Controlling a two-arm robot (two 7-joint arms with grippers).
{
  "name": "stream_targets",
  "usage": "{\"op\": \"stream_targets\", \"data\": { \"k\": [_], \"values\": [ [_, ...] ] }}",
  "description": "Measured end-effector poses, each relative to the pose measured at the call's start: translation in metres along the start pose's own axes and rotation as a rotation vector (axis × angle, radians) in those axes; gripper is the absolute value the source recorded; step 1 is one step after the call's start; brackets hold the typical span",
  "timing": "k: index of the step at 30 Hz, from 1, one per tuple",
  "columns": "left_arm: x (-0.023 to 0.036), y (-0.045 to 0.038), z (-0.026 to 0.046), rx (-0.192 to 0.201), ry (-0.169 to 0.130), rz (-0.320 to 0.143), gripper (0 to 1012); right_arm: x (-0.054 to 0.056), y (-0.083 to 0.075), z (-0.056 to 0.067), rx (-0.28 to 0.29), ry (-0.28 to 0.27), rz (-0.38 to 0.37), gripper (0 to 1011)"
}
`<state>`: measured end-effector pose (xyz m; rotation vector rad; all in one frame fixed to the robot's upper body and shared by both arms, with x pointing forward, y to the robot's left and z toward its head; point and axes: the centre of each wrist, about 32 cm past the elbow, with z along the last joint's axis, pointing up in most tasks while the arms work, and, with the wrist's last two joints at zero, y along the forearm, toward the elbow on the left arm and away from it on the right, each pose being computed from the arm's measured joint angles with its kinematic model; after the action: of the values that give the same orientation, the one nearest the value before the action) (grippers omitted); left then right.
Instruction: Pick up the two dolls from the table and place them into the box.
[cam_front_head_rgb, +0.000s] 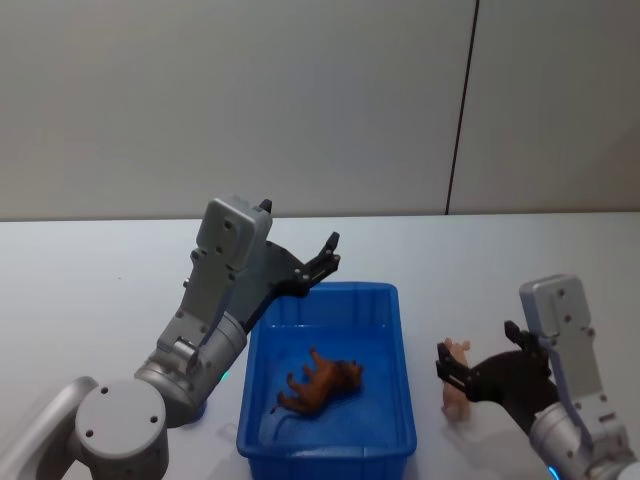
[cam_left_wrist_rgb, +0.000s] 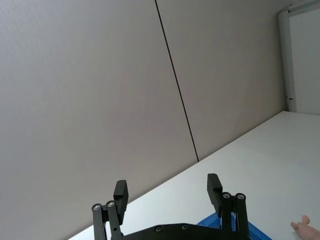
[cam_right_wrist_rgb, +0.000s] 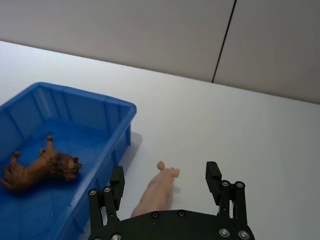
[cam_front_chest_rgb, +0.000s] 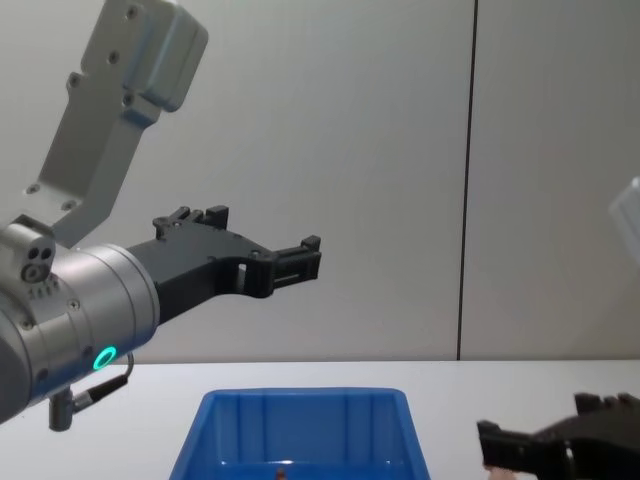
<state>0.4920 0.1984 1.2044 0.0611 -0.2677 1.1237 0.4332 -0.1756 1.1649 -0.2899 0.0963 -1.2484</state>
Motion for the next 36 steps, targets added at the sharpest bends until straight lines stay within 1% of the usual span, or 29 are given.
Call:
{"op": "stream_targets", "data": {
  "k": [7,13,21,22,27,31,35,36],
  "values": [
    [0.0000,0.0000,0.0000,0.000,0.000,0.000,1001,-0.004,-0.004,-0.005,-0.034,-0.001,-0.027,1001],
    [0.0000,0.0000,0.0000,0.000,0.000,0.000,1001,-0.009,-0.002,-0.012,-0.058,-0.007,-0.030,1001],
    [0.0000,0.0000,0.0000,0.000,0.000,0.000,1001,-0.016,0.007,-0.023,-0.087,-0.024,-0.032,1001],
    [0.0000,0.0000,0.0000,0.000,0.000,0.000,1001,-0.016,0.007,-0.023,-0.087,-0.024,-0.032,1001],
    [0.0000,0.0000,0.0000,0.000,0.000,0.000,1001,-0.021,0.016,-0.031,-0.103,-0.035,-0.033,1001],
    [0.0000,0.0000,0.0000,0.000,0.000,0.000,1001,-0.022,0.020,-0.034,-0.107,-0.039,-0.034,1001],
    [0.0000,0.0000,0.0000,0.000,0.000,0.000,1001,-0.024,0.025,-0.037,-0.111,-0.042,-0.034,949],
    [0.0000,0.0000,0.0000,0.000,0.000,0.000,1001,-0.024,0.027,-0.039,-0.113,-0.041,-0.033,906]
  ]
}}
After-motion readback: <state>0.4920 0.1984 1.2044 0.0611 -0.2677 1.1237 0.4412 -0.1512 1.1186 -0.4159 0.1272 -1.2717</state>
